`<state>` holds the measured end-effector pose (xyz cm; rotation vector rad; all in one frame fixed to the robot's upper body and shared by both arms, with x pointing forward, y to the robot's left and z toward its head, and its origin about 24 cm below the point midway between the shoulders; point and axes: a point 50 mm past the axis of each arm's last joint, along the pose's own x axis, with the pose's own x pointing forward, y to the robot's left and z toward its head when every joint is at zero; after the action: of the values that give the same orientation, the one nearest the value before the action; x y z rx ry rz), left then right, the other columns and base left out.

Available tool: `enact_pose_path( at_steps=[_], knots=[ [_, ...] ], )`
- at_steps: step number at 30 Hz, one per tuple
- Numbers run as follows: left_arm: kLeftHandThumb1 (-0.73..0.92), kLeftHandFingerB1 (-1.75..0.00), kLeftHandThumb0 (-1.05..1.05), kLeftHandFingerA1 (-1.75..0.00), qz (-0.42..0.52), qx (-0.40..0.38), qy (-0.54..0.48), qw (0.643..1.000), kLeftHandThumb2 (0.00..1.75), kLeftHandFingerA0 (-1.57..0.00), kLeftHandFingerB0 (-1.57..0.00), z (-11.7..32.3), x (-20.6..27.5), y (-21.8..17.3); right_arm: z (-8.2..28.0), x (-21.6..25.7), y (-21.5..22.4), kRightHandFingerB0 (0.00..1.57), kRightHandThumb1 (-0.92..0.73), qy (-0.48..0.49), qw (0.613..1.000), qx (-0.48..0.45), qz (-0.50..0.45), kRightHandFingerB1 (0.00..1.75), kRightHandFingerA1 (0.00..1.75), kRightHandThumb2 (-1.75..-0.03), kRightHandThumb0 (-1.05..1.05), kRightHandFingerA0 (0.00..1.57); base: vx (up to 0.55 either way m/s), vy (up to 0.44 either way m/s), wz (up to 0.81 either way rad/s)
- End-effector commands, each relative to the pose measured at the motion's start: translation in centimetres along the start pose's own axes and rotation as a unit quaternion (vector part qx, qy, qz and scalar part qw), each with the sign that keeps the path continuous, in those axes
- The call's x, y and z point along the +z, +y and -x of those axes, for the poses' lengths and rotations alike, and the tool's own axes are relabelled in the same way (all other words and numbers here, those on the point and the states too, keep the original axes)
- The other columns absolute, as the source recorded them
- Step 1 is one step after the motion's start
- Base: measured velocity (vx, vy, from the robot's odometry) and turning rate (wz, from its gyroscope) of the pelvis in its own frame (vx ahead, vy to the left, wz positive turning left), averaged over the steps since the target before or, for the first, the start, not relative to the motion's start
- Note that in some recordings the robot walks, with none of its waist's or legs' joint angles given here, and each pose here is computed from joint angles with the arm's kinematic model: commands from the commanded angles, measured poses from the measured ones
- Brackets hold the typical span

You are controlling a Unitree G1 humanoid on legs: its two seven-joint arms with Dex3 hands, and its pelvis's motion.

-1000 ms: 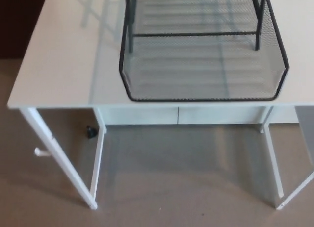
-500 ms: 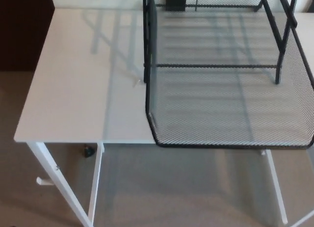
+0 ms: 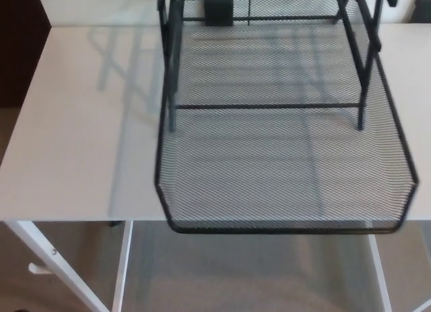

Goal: The robot walk towards a table in front and then pushes a layer of a file tray back to its original position using its right hand

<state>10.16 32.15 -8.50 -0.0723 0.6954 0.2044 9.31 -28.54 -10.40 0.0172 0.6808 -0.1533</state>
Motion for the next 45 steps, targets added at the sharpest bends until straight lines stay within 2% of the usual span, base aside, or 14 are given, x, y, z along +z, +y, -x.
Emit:
enact_pose_path(
  at_steps=[1,4,5,6,10,11,15,17,18,19,24,25,33,45],
  knots=[
    [0.47,-0.39,-0.19,-0.45,-0.016,0.012,0.003,1.0,0.54,-0.71,-0.54,0.1,0.4,0.7,0.0,-0.1,-0.1,0.45,-0.55,0.005,1.0,-0.006,0.009,0.41,0.53,-0.56,-0.31,0.67,-0.02,0.18,-0.05],
    [0.47,-0.39,-0.19,-0.45,-0.019,0.01,0.003,1.0,0.54,-0.71,-0.53,0.1,0.4,0.8,-0.1,-0.1,-0.1,0.45,-0.55,0.006,1.0,-0.008,0.01,0.41,0.54,-0.56,-0.31,0.67,0.0,0.25,0.16],
    [0.47,-0.39,-0.18,-0.45,-0.021,0.011,0.002,1.0,0.54,-0.72,-0.54,0.1,0.4,0.8,-0.1,-0.1,-0.1,0.41,-0.45,0.006,1.0,-0.009,0.014,0.5,0.61,-0.72,-0.39,0.62,0.04,0.112,0.17],
    [0.48,-0.39,-0.18,-0.45,-0.023,0.01,0.002,1.0,0.54,-0.71,-0.53,0.0,0.4,0.8,-0.1,-0.1,0.0,0.46,-0.55,0.005,1.0,-0.009,0.015,0.41,0.54,-0.56,-0.32,0.68,0.0,0.0,0.0],
    [0.46,-0.4,-0.18,-0.46,-0.024,0.013,0.001,1.0,0.54,-0.73,-0.55,0.0,0.4,0.8,0.0,0.0,0.1,0.41,-0.46,0.001,1.0,-0.004,0.011,0.5,0.61,-0.71,-0.37,0.61,0.05,0.031,0.06],
    [0.49,-0.39,-0.19,-0.45,-0.022,0.008,0.0,1.0,0.54,-0.7,-0.54,-0.1,0.4,0.9,0.0,0.0,0.2,0.46,-0.56,-0.001,1.0,-0.004,0.02,0.41,0.53,-0.56,-0.31,0.67,0.05,-0.038,0.11],
    [0.52,-0.39,-0.21,-0.45,-0.032,-0.005,-0.007,0.999,0.56,-0.63,-0.53,0.0,0.7,0.8,0.0,0.2,0.3,0.47,-0.56,-0.006,0.999,-0.003,0.035,0.41,0.52,-0.56,-0.33,0.68,0.01,-0.013,0.02],
    [0.52,-0.39,-0.21,-0.45,-0.033,-0.007,-0.008,0.999,0.55,-0.64,-0.53,0.0,0.7,0.7,-0.1,0.2,0.3,0.43,-0.45,-0.006,0.999,-0.003,0.034,0.5,0.61,-0.73,-0.4,0.63,0.0,0.0,0.0],
    [0.52,-0.39,-0.21,-0.45,-0.039,-0.009,-0.008,0.999,0.56,-0.63,-0.5,0.1,0.7,0.7,0.0,0.2,0.3,0.47,-0.55,-0.006,0.999,-0.005,0.035,0.41,0.52,-0.56,-0.34,0.68,0.0,0.0,0.0],
    [0.52,-0.39,-0.2,-0.45,-0.038,-0.011,-0.009,0.999,0.55,-0.63,-0.5,0.2,0.7,0.6,0.0,0.2,0.4,0.43,-0.45,-0.006,0.999,-0.006,0.035,0.51,0.61,-0.73,-0.41,0.62,0.0,0.0,0.0],
    [0.51,-0.39,-0.21,-0.45,-0.038,-0.015,-0.009,0.999,0.55,-0.61,-0.51,0.3,0.5,0.6,0.5,0.2,0.8,0.46,-0.54,-0.022,0.999,-0.004,0.038,0.41,0.51,-0.56,-0.34,0.66,0.0,0.0,0.0],
    [0.52,-0.39,-0.21,-0.45,-0.039,-0.016,-0.009,0.999,0.55,-0.6,-0.51,0.3,0.5,0.7,1.0,0.5,1.0,0.36,-0.42,-0.037,0.997,0.002,0.066,0.49,0.58,-0.76,-0.48,0.53,0.0,0.0,0.0],
    [0.55,-0.38,-0.2,-0.44,-0.041,-0.03,-0.016,0.999,0.56,-0.57,-0.5,0.0,1.4,0.4,8.8,3.3,4.2,0.39,-0.54,-0.209,0.957,0.041,0.199,0.36,0.41,-0.56,-0.43,0.41,0.0,0.0,0.0],
    [0.51,-0.43,-0.23,-0.47,-0.04,-0.023,-0.021,0.999,0.62,-0.56,-0.49,-0.1,1.7,0.6,14.7,8.3,3.0,0.32,-0.47,-0.394,0.896,-0.045,0.198,0.45,0.49,-0.79,-0.57,0.37,0.0,0.0,0.0]
  ],
)
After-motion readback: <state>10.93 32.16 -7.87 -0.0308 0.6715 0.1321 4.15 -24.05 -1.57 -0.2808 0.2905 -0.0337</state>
